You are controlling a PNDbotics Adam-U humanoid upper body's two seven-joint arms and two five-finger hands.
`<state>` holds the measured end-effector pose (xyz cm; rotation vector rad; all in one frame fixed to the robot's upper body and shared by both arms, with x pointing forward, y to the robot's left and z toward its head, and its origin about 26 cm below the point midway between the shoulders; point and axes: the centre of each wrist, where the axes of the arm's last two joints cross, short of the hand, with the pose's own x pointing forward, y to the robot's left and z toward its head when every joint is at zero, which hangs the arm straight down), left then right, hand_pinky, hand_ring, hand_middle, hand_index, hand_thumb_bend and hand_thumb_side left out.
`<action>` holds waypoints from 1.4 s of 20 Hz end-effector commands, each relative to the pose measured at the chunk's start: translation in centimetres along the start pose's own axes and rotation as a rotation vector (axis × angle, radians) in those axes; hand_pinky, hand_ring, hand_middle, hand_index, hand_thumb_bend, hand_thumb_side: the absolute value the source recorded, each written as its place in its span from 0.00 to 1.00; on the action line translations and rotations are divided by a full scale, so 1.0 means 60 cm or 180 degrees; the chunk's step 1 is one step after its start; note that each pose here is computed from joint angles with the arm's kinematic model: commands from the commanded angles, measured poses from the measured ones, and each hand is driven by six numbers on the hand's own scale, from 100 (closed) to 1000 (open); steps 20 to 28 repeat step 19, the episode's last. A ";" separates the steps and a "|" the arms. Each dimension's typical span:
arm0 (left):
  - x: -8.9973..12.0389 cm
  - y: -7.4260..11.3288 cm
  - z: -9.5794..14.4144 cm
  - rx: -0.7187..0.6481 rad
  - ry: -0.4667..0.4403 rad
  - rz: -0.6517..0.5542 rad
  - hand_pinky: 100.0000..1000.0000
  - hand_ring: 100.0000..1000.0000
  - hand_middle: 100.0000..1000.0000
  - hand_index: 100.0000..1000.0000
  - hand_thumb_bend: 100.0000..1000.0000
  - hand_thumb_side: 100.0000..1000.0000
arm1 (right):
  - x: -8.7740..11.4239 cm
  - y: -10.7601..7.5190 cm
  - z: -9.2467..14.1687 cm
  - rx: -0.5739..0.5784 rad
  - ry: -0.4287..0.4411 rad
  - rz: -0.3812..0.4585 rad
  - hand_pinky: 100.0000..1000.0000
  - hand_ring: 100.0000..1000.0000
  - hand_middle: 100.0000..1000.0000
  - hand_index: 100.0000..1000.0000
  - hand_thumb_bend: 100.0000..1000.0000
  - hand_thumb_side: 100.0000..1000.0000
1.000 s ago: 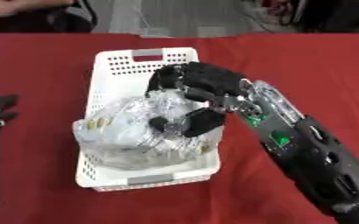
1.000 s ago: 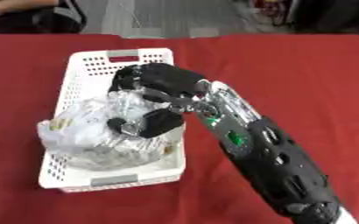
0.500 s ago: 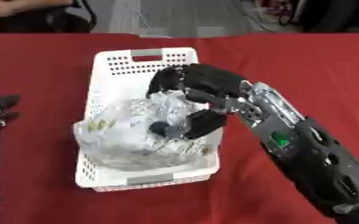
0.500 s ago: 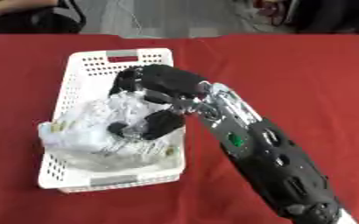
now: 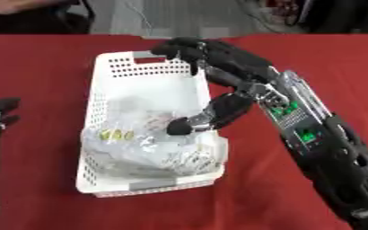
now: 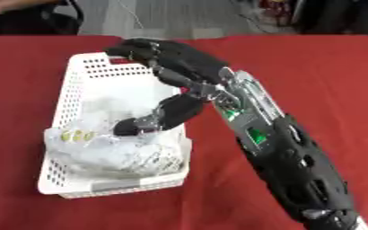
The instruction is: Pick up objects on the table and place them in the box.
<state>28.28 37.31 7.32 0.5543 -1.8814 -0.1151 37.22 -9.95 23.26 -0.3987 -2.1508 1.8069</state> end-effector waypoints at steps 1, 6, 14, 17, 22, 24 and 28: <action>0.010 0.007 -0.009 0.0010 -0.0083 -0.0027 0.81 0.85 0.75 0.76 0.19 1.00 | 0.002 -0.020 0.009 -0.0081 0.0020 0.0066 0.47 0.82 0.89 1.00 0.70 0.89; 0.011 0.008 -0.009 0.0023 -0.0087 -0.0031 0.81 0.84 0.75 0.76 0.19 1.00 | -0.004 -0.040 0.042 -0.0239 0.0133 0.0126 0.44 0.80 0.87 0.98 0.68 0.87; 0.013 0.010 -0.011 0.0063 -0.0106 -0.0022 0.81 0.85 0.75 0.76 0.19 1.00 | -0.039 -0.050 0.156 -0.0617 0.0856 0.0093 0.40 0.77 0.84 0.97 0.67 0.86; 0.014 0.011 -0.011 0.0085 -0.0109 -0.0020 0.81 0.85 0.75 0.76 0.19 1.00 | -0.052 -0.036 0.192 -0.0718 0.1152 -0.0005 0.37 0.76 0.83 0.96 0.66 0.86; 0.014 0.011 -0.011 0.0094 -0.0106 -0.0019 0.81 0.85 0.75 0.76 0.19 1.00 | -0.060 -0.023 0.216 -0.0786 0.1328 -0.0112 0.36 0.76 0.83 0.97 0.66 0.86; 0.014 0.011 -0.011 0.0094 -0.0106 -0.0019 0.81 0.85 0.75 0.76 0.19 1.00 | -0.060 -0.023 0.216 -0.0786 0.1328 -0.0112 0.36 0.76 0.83 0.97 0.66 0.86; 0.014 0.011 -0.011 0.0094 -0.0106 -0.0019 0.81 0.85 0.75 0.76 0.19 1.00 | -0.060 -0.023 0.216 -0.0786 0.1328 -0.0112 0.36 0.76 0.83 0.97 0.66 0.86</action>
